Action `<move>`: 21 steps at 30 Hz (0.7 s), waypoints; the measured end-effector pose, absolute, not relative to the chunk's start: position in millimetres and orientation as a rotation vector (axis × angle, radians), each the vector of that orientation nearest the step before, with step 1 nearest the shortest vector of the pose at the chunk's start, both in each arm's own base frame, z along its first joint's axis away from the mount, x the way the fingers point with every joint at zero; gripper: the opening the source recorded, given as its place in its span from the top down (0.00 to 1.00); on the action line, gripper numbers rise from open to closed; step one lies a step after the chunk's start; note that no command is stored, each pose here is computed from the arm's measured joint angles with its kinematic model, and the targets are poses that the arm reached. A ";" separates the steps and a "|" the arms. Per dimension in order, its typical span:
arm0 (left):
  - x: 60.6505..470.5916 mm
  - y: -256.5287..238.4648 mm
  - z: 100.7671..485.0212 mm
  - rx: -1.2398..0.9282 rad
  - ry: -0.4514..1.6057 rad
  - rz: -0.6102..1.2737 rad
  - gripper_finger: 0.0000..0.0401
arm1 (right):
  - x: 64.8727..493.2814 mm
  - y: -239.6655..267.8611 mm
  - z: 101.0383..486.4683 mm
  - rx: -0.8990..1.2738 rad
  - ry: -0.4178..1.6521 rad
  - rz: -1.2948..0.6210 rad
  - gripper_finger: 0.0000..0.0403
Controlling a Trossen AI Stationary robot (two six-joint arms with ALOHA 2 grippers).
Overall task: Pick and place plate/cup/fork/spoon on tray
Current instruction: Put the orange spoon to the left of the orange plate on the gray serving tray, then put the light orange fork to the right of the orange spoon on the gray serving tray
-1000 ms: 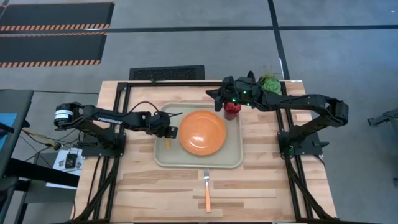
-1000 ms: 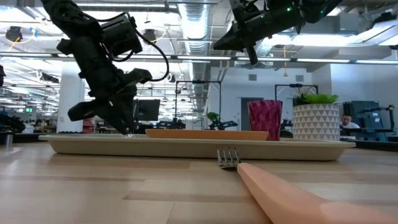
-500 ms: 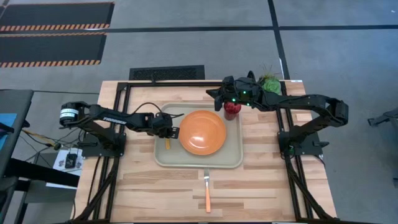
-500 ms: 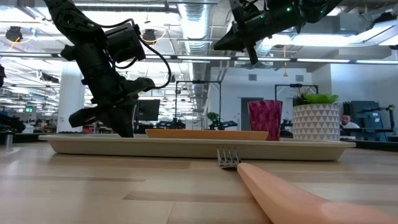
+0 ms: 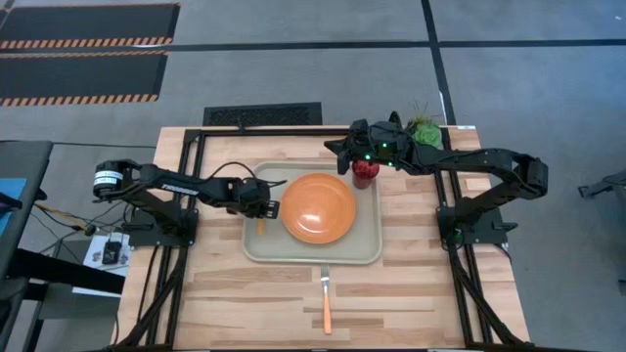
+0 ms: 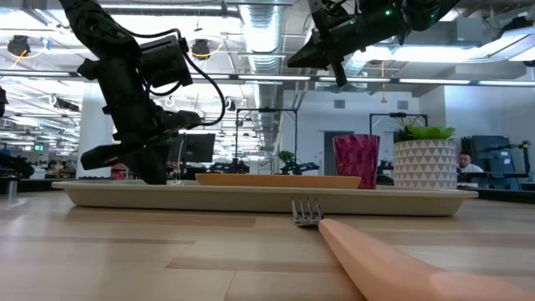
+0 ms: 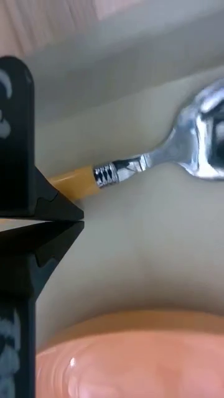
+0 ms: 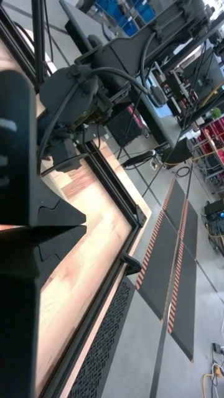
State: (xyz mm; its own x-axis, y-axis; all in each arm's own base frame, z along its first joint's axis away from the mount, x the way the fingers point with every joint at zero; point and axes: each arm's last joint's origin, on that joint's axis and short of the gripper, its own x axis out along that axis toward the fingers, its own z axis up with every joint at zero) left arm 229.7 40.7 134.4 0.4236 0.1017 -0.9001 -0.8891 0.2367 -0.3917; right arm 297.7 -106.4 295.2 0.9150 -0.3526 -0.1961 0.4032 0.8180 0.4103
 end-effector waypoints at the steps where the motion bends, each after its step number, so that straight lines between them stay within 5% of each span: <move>1: 229.5 40.6 134.7 -1.119 0.893 0.822 1.00 | 297.7 -106.4 295.2 0.462 0.113 -0.404 0.98; 15: 234.5 46.8 162.5 -1.097 0.820 0.771 1.00 | 297.6 -106.4 295.0 0.459 0.116 -0.404 0.98; 21: 221.7 46.7 197.6 -1.074 0.715 0.606 1.00 | 294.4 -102.3 295.3 0.436 0.156 -0.398 0.98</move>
State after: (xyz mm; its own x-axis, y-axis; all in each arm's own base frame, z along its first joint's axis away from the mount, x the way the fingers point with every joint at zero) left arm 221.7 46.7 197.6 0.6304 0.0971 -0.7702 -0.7436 0.3602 -0.5633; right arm 294.4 -102.3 295.3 0.9114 -0.3406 -0.2309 0.4067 0.8309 0.3797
